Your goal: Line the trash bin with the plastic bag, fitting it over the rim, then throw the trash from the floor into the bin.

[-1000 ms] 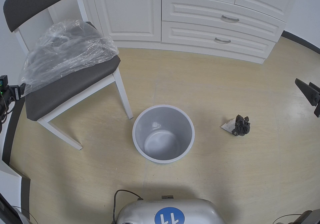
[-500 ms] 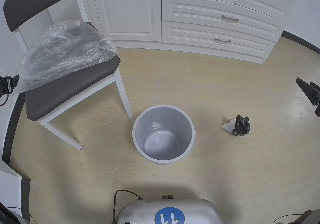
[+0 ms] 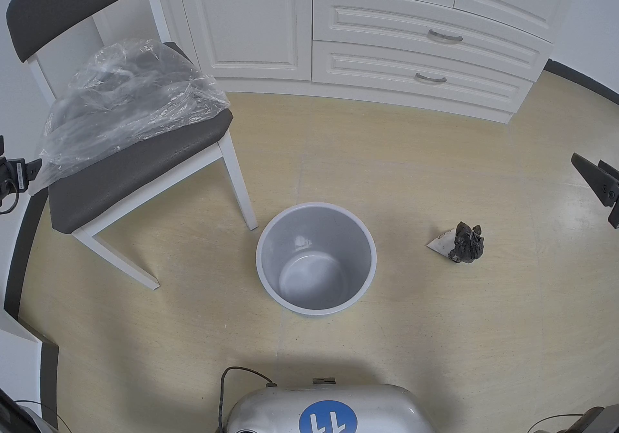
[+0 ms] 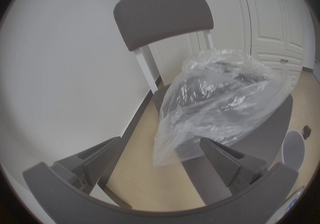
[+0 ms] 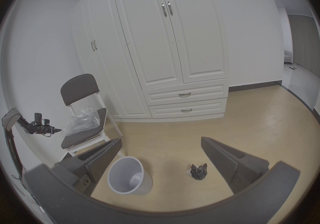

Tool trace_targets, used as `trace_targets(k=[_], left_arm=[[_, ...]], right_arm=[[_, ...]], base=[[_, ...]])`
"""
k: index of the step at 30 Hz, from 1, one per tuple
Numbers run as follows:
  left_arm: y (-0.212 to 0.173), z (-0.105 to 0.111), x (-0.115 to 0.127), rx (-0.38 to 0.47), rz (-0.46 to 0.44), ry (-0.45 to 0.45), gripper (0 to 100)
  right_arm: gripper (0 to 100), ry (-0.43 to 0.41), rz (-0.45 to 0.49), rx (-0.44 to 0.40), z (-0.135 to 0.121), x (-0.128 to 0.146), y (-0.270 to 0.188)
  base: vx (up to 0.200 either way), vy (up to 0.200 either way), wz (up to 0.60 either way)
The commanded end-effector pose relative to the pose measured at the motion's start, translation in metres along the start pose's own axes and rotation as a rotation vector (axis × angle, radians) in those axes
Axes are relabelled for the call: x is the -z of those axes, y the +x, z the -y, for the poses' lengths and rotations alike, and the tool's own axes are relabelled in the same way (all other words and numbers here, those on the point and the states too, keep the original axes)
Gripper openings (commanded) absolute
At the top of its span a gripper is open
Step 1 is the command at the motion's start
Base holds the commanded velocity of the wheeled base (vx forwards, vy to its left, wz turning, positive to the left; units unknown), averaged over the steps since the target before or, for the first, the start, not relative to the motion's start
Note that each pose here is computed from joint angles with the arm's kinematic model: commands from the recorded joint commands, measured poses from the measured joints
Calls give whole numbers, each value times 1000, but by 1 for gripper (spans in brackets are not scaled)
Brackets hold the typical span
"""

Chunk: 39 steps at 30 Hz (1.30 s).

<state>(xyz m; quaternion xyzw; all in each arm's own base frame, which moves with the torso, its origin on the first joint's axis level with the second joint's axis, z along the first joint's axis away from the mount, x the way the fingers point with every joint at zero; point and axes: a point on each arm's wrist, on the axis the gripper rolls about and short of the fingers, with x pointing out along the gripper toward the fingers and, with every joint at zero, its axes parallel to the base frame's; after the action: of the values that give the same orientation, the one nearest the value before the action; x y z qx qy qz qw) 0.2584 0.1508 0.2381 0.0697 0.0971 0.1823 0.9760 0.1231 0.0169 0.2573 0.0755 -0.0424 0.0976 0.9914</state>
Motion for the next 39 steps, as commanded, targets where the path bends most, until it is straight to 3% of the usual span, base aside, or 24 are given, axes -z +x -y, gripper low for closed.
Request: trace_targets(k=[1,17,23,30,39], left_arm=[[5,-4,8,-6,-38,10,100],[10,-5,14,18,-61,13,100],[12,-18,25,5,-88,53,100],[30,-19,32,13,-102,50,100],[47,-15,24,31,-71,52,100]], right_arm=[[100,0,-7,0,0,1,1],[100,0,-8,2,0,1,2],[100,1,-13,2,1,2,3],[100,0,-10,2,0,1,3],[100,0,-5,6,1,0,2]], base=[[0,0,0],[0,0,0],[0,0,0],[0,0,0],[0,0,0]])
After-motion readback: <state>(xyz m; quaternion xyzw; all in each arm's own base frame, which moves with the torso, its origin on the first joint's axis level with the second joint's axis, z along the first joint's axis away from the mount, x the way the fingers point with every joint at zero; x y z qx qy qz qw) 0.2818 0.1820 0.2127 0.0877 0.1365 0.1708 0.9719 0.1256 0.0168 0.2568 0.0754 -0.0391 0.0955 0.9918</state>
